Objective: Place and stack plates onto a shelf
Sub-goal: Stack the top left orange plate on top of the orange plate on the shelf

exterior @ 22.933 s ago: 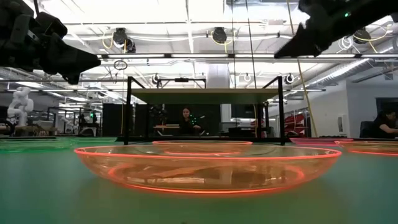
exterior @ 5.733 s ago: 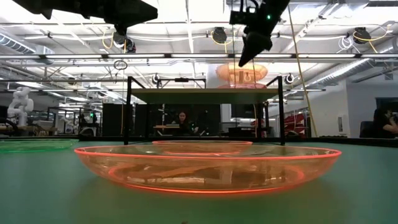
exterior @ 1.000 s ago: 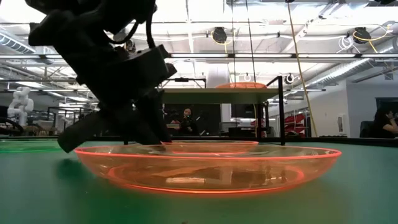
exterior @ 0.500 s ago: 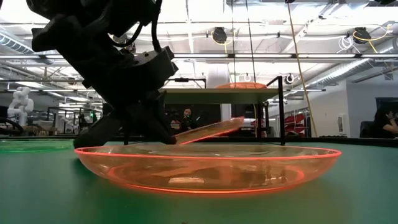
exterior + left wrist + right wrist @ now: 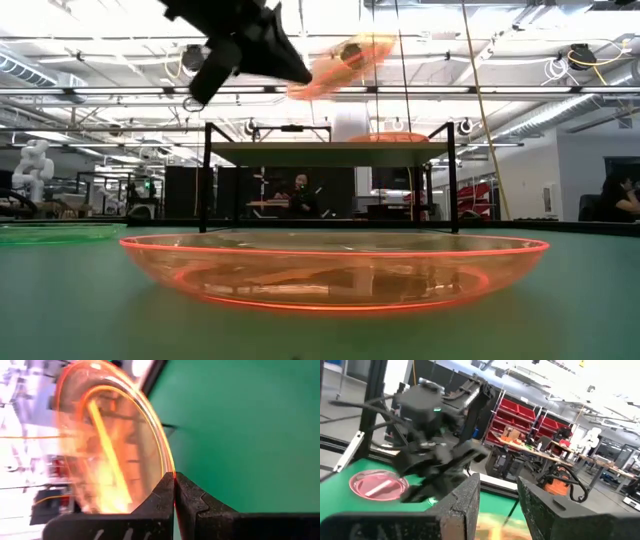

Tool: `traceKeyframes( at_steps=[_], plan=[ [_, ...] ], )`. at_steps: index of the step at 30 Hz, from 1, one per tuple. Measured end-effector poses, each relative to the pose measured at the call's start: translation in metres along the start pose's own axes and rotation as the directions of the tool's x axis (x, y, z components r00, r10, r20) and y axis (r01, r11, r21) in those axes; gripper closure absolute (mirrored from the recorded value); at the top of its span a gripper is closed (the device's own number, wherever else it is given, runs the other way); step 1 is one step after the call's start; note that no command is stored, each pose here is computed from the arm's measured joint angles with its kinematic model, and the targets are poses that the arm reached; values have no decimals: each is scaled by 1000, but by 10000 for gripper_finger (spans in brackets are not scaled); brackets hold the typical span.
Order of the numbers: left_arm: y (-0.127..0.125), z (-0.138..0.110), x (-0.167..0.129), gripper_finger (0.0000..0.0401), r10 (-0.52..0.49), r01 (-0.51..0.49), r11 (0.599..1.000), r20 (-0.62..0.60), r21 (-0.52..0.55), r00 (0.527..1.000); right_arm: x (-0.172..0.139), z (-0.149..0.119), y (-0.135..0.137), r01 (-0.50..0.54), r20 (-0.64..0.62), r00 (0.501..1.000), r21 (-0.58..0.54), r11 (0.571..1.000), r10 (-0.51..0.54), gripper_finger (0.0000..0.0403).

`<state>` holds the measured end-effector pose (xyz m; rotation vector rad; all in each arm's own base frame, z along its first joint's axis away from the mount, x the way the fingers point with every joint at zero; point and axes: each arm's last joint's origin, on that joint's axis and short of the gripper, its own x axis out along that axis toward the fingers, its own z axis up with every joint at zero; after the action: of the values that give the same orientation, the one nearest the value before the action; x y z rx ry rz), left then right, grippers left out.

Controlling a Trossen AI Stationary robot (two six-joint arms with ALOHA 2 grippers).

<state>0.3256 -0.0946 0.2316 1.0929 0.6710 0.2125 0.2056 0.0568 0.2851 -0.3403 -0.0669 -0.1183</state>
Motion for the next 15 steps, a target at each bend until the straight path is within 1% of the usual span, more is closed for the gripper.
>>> traceKeyframes(
  at_steps=[4,8,10,13,15],
  plan=[
    [33,-18,9,399,50,-49,998,-24,35,998,-9,8,1,31,17,999,-6,1000,-31,289],
    [59,-43,30,399,31,-30,996,-11,85,999,-17,14,2,54,23,998,-10,998,-54,289],
    [76,-53,42,399,22,-22,997,1,78,1000,-19,15,4,52,26,998,-19,998,-51,289],
    [103,-68,59,399,12,-12,998,13,54,1000,-20,16,5,74,16,997,-33,997,-73,289],
    [117,-77,69,399,-14,15,998,-6,54,1000,-21,16,5,84,11,996,-42,996,-84,289]
  ],
)
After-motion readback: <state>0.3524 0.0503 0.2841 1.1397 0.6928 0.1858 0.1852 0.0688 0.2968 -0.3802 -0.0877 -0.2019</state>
